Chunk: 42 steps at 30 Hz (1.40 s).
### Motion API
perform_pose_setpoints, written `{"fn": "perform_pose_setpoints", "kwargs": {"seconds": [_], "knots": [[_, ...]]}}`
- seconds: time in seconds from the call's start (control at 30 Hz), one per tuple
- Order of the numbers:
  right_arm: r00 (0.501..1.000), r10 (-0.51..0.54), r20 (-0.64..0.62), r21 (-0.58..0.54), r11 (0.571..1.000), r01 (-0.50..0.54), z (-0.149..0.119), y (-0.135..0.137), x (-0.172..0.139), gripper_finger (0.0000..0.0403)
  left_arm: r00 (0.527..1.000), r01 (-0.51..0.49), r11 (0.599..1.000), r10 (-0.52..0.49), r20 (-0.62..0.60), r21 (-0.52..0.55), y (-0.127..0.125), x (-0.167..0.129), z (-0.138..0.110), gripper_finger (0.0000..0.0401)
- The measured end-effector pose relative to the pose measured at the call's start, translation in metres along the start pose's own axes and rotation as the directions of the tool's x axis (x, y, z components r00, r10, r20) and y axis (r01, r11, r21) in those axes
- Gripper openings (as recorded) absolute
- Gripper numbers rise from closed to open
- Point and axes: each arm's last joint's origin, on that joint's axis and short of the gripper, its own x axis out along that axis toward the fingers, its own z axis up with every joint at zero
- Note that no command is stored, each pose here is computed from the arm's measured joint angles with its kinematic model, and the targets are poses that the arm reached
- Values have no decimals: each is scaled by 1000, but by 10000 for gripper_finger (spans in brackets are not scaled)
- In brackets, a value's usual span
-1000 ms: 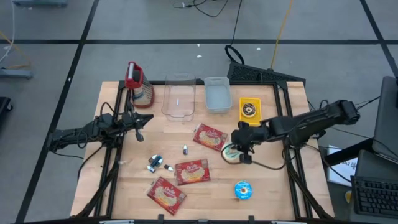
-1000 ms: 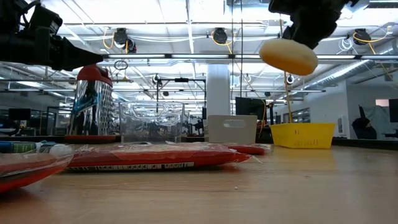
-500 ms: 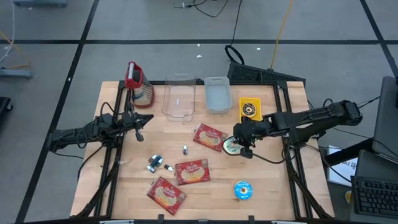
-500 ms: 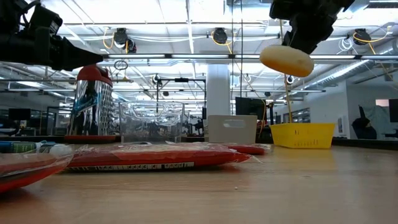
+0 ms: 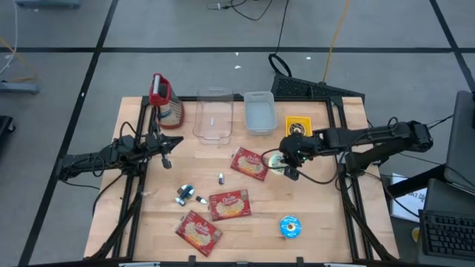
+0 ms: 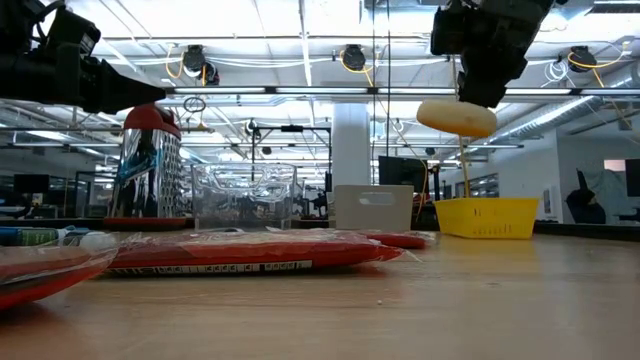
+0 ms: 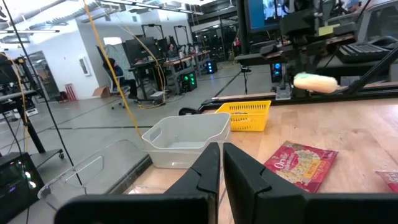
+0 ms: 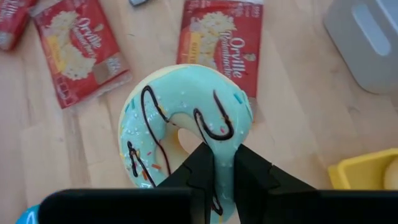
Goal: Pick & Place Food Item
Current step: Put the light blue donut into the yellow bin
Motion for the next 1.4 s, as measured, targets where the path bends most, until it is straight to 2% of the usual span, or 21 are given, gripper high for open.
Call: {"fn": "perform_pose_setpoints", "kwargs": {"seconds": [0.27, 0.73, 1.03, 1.4], "knots": [[999, -34, 0, 48, 998, 34, 3, -13, 0, 33, 1000, 0, 1000, 0, 0, 0, 0, 0, 0, 24], [989, -126, -72, 162, 977, 137, 3, -47, -2, 34, 1000, 0, 1000, 0, 0, 0, 0, 0, 0, 24], [980, -179, -88, 276, 941, 197, 4, -71, -5, 34, 1000, 0, 1000, 0, 0, 0, 0, 0, 0, 24], [958, -269, -95, 328, 900, 286, 4, -114, -14, 34, 1000, 0, 1000, 0, 0, 0, 0, 0, 0, 24]]}}
